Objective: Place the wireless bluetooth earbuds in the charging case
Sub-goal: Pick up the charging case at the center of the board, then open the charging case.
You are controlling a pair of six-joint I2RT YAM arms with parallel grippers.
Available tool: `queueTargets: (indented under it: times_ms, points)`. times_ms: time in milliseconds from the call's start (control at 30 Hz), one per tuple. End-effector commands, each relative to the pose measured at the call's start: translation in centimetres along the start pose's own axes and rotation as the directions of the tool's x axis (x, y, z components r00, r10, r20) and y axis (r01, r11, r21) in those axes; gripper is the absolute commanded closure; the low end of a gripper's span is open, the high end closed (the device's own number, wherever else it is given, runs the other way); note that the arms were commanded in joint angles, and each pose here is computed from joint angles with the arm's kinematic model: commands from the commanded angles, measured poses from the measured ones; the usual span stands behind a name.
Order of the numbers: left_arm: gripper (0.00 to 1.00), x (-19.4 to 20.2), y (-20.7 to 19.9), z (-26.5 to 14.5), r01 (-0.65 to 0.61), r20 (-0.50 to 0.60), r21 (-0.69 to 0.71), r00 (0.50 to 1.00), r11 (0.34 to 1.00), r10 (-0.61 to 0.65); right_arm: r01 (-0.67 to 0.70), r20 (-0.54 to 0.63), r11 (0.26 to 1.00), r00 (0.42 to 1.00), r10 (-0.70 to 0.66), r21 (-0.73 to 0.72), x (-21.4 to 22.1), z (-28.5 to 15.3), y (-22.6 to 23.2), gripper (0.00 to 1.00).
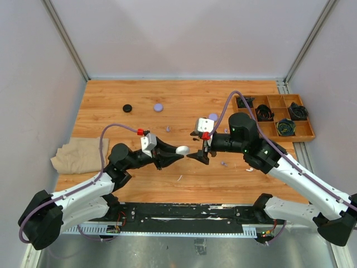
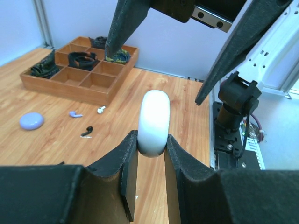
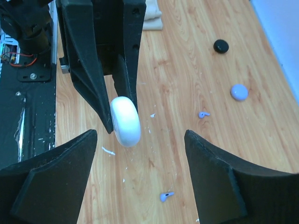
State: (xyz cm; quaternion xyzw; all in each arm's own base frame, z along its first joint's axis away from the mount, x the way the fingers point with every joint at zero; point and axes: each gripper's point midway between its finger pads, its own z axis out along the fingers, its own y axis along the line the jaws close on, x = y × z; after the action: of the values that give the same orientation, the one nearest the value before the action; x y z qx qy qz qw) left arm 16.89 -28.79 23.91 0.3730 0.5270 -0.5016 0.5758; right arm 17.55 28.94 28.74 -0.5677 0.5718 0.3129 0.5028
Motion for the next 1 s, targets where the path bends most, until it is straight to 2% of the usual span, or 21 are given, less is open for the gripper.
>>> queueTargets:
  times_ms: [0, 567, 967]
  points:
    - [1.0, -2.2, 0.7, 0.0, -0.041, 0.082, -0.055, 0.996, 0.998, 0.045, 0.03, 0.054, 0.999, 0.998, -0.032, 0.025, -1.4, 0.5, -0.2, 0.23]
    - [1.0, -2.0, 0.1, 0.2, -0.034, 0.073, -0.018, 0.997, 0.999, 0.035, 0.035, 0.032, 0.993, 0.999, -0.039, 0.117, -0.7, 1.8, -1.8, 0.19]
    - [1.0, -1.6, -0.8, 0.3, -0.027, 0.052, 0.043, 0.998, 0.999, 0.024, 0.048, 0.024, 0.979, 0.998, -0.054, 0.197, -0.9, 0.8, -3.0, 0.19]
